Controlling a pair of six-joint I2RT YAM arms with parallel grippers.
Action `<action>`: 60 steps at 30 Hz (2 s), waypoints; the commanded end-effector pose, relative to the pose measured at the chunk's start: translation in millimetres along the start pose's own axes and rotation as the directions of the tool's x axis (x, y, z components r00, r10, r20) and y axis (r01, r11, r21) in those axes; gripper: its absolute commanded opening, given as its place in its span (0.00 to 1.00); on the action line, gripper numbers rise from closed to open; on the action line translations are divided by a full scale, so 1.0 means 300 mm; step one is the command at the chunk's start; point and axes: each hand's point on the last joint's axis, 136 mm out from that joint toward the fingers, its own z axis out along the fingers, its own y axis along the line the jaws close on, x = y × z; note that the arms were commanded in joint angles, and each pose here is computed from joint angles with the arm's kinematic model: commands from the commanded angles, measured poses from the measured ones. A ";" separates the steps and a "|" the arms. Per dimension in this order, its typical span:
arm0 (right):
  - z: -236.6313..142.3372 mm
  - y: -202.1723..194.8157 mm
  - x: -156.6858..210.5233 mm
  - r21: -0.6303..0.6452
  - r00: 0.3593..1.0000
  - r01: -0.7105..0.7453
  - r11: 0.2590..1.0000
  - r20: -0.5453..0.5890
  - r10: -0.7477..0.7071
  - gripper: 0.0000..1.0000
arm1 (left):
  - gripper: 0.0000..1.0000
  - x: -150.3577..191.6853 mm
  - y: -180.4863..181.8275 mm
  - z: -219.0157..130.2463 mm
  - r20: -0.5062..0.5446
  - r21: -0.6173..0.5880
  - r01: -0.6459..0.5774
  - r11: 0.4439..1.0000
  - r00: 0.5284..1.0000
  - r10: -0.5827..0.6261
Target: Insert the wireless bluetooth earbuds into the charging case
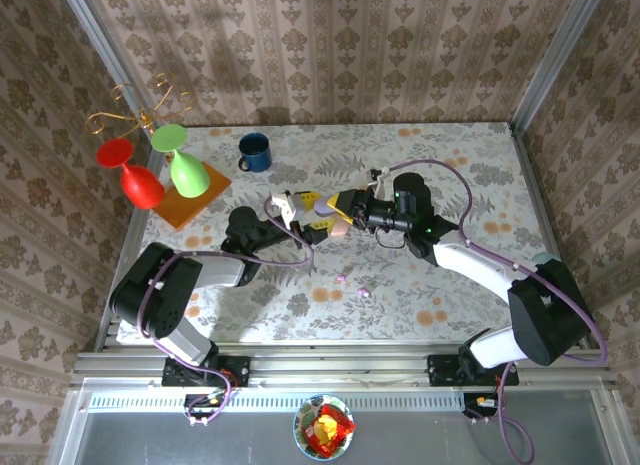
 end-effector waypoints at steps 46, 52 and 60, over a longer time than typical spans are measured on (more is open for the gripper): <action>-0.146 -0.610 -0.047 0.723 0.970 0.208 0.658 -0.067 -0.233 0.57 | 1.00 0.156 -0.009 -0.130 -0.306 -0.122 -0.112 0.986 0.950 0.070; -0.235 -0.621 -0.138 0.836 0.895 0.411 0.364 -0.294 -0.336 0.59 | 1.00 0.155 -0.014 -0.129 -0.301 -0.113 -0.109 0.988 0.951 0.070; -0.246 -0.685 -0.222 0.819 0.820 0.551 0.162 -0.494 -0.290 0.65 | 1.00 0.150 -0.010 -0.134 -0.291 -0.118 -0.108 0.987 0.954 0.069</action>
